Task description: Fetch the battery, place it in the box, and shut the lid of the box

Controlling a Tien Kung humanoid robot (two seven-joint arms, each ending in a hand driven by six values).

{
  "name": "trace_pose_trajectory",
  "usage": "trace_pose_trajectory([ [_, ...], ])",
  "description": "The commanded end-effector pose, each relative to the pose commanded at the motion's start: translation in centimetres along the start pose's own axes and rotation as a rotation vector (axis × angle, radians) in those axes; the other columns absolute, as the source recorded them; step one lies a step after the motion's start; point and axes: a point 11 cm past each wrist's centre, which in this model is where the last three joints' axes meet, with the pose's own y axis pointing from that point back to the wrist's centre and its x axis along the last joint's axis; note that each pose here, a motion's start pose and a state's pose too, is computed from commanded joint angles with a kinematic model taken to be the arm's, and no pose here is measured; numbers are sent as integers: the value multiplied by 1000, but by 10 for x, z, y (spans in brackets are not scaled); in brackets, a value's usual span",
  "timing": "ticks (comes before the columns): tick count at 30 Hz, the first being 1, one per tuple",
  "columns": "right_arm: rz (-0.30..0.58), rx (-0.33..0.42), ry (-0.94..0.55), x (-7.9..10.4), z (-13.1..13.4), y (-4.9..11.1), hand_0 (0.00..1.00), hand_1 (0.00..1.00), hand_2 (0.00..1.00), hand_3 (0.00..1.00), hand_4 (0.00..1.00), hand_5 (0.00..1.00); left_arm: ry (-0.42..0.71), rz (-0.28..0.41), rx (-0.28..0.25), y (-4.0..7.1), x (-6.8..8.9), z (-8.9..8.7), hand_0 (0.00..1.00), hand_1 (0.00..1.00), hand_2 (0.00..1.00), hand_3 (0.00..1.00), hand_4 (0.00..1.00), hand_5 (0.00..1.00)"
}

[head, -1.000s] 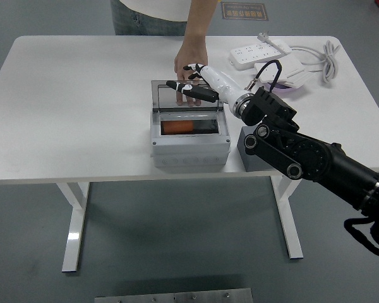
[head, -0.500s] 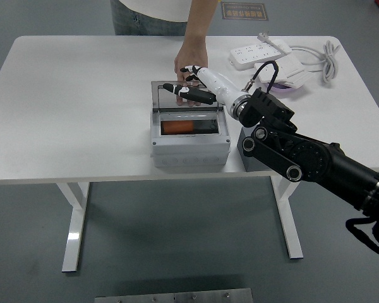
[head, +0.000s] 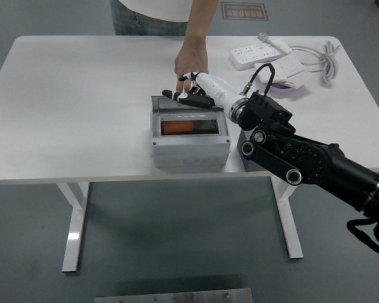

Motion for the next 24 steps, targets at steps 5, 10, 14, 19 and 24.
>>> trace_pose_trajectory([
  [5,-2,2,13,-1,-2,0,320,280,377,793,998,998,-1,1,2,0,0,-1,649,724,671,632,685,334],
  [10,-5,2,26,-3,-2,1,257,266,369,787,998,998,-2,1,5,-1,0,-3,648,724,671,632,685,335],
  [14,-4,0,32,-4,-2,1,250,258,358,782,998,998,-4,1,5,-1,-1,-3,649,724,672,632,685,336],
  [19,-5,-2,36,-5,-1,2,243,255,349,778,998,998,-5,1,6,-1,-1,-3,647,724,674,631,686,336],
  [24,-8,-2,38,-8,-1,2,243,255,349,778,998,998,-8,1,6,-1,-1,-3,647,724,674,631,686,336],
])
